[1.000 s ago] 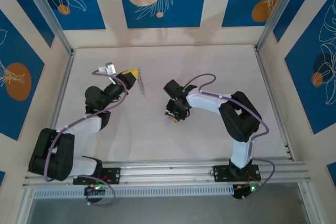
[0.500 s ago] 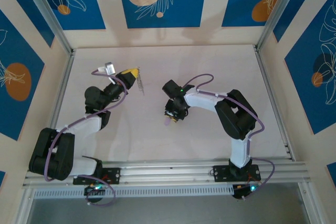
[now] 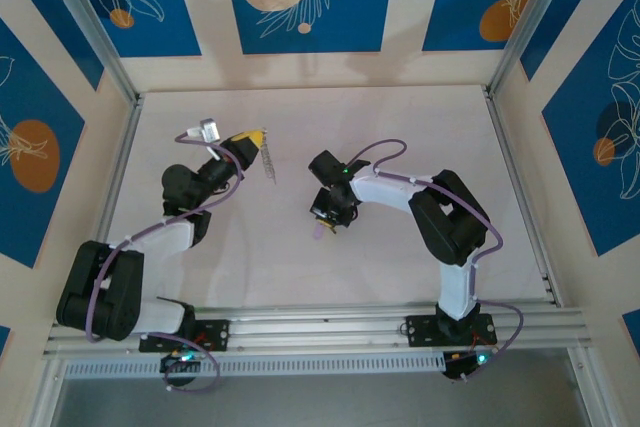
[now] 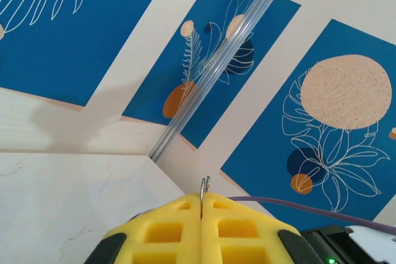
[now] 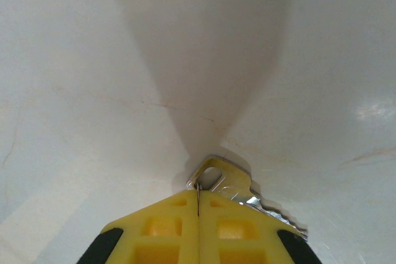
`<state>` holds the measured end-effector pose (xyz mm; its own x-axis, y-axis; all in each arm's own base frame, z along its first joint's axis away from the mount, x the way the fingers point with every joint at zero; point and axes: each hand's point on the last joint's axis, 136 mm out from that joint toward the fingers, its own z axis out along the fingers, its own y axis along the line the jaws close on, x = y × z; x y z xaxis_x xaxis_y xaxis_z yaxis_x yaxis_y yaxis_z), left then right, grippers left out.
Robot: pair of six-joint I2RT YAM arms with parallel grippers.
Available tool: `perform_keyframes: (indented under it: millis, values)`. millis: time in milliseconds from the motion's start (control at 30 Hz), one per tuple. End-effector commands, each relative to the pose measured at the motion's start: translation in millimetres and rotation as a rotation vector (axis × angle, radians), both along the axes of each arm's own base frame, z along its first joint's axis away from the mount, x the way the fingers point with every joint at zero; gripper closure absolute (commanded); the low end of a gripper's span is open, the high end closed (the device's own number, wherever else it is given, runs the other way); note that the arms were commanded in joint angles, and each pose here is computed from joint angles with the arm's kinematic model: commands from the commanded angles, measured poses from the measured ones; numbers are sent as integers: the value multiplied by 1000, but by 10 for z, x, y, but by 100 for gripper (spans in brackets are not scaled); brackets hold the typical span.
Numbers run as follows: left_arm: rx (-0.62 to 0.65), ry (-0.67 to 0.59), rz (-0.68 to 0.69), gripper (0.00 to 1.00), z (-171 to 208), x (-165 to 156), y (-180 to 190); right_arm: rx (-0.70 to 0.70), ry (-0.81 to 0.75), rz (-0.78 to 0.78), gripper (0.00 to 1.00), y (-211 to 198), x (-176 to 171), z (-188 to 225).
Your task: Put the keys on the keyring
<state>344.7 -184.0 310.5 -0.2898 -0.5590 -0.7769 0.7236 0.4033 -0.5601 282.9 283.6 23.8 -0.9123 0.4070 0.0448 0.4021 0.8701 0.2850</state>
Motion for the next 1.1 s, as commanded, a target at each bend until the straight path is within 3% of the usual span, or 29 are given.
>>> perform_keyframes:
  millis: [0, 67, 100, 367, 767, 1067]
  values:
    - [-15, -75, -22, 100, 174, -70, 18, 1, 2, 1, 95, -23, -3, 52]
    - [-15, -75, -27, 100, 179, -73, 13, 1, -7, 8, 95, -32, -11, 80]
    - [-14, -76, -31, 100, 188, -84, 8, 1, -15, 12, 100, -41, -11, 104]
    - [0, -81, -60, 100, 252, -130, -27, 32, -206, 133, 100, -171, 113, 578]
    - [43, -79, -161, 100, 371, -218, -166, 338, -782, 498, 100, -83, 436, 1890]
    - [135, -90, -282, 100, 435, -372, -428, 619, -1116, 606, 100, -350, 327, 2516]
